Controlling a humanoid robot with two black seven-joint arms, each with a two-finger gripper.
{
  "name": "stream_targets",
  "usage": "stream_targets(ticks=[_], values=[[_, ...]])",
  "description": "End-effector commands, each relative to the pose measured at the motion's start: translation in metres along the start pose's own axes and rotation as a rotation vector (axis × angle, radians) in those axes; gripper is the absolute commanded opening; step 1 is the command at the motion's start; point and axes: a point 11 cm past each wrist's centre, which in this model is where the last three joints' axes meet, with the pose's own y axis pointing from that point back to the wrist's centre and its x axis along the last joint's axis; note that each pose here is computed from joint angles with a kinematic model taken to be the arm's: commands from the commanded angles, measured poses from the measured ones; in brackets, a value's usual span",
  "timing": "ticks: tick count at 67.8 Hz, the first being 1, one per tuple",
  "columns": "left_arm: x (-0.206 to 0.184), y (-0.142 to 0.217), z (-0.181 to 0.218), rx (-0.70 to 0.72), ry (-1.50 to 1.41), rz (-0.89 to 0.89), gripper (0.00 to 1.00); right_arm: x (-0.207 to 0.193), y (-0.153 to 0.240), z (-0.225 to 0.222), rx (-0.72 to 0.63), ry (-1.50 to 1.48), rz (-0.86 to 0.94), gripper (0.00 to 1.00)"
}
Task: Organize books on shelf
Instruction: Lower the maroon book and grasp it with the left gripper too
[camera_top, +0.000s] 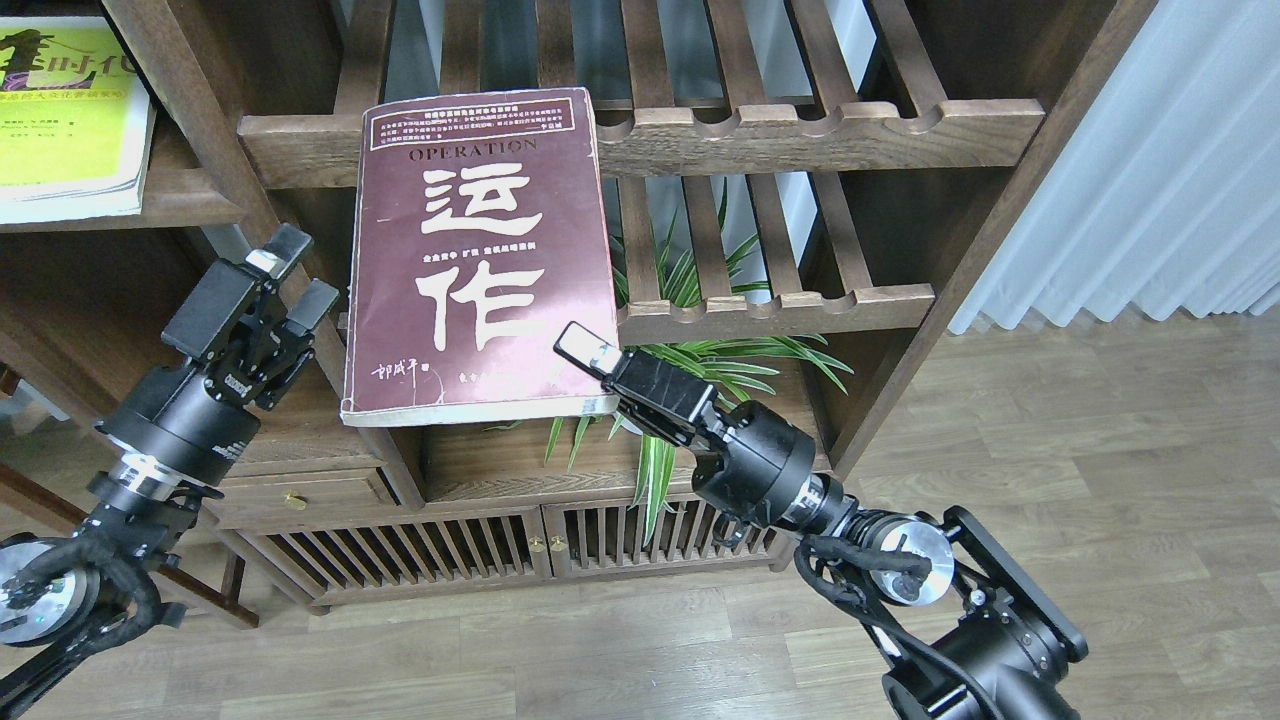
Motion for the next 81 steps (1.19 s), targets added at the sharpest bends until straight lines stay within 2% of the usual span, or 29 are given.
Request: stream_targets(ticks=[1,18,31,34,35,36,38,41,42,63,68,72,75,76,77,78,80,81], values=[[0.003,-0.010,-0.013,0.033,0.014,-0.010,0.90,0.000,0.000,-0.001,0.001,0.001,0.000,0.03],[-0.012,-0.041,-0.021,0.058,0.016,-0.085,0.86,0.000,0.000,-0.001,0.001,0.001,0.000,0.03],[-0.015,-0.050,-0.028,0.074,-0.007,-0.111,0.85,0.000,0.000,0.000,0.000,0.003,0.000,0.03],[-0.014,-0.051,-0.028,0.073,-0.010,-0.111,0.76,0.000,0.000,-0.001,0.001,0.005,0.000,0.03],[-0.013,-0.050,-0.026,0.054,-0.004,-0.108,0.56,-0.001,0.000,-0.001,0.000,0.007,-0.001,0.03],[-0.012,-0.050,-0.025,0.047,0.001,-0.103,0.46,0.000,0.000,-0.001,0.000,0.006,-0.001,0.03],[-0.009,-0.050,-0.025,0.037,0.008,-0.096,0.34,0.000,0.000,-0.001,0.000,0.006,-0.001,0.03],[-0.002,-0.049,-0.022,0.002,0.042,-0.078,0.06,-0.001,0.000,-0.001,0.000,0.007,-0.002,0.03],[-0.002,-0.049,-0.023,-0.003,0.053,-0.076,0.03,-0.001,0.000,-0.001,0.001,0.008,-0.003,0.03],[0.005,-0.041,-0.027,0.035,0.058,-0.051,0.00,-0.001,0.000,-0.001,0.001,0.010,-0.006,0.04],[0.007,-0.035,-0.025,0.074,0.039,-0.034,0.00,-0.001,0.000,-0.001,0.000,0.012,-0.005,0.08],[0.009,-0.030,-0.025,0.098,0.030,-0.021,0.00,0.001,0.001,0.000,-0.007,0.021,0.004,0.16],[0.010,-0.027,-0.024,0.110,0.025,-0.015,0.00,0.004,0.001,0.001,-0.016,0.033,0.020,0.28],[0.010,-0.025,-0.022,0.113,0.019,-0.011,0.00,0.007,0.002,0.002,-0.023,0.041,0.033,0.38],[0.010,-0.025,-0.022,0.115,0.017,-0.010,0.00,0.007,0.003,0.002,-0.026,0.045,0.037,0.42],[0.010,-0.023,-0.020,0.117,0.009,-0.005,0.00,0.010,0.003,0.004,-0.035,0.054,0.051,0.52],[0.011,-0.022,-0.017,0.120,0.001,0.000,0.00,0.013,0.004,0.005,-0.045,0.065,0.064,0.62],[0.011,-0.017,-0.010,0.125,-0.022,0.015,0.00,0.022,0.007,0.009,-0.078,0.107,0.109,0.87]])
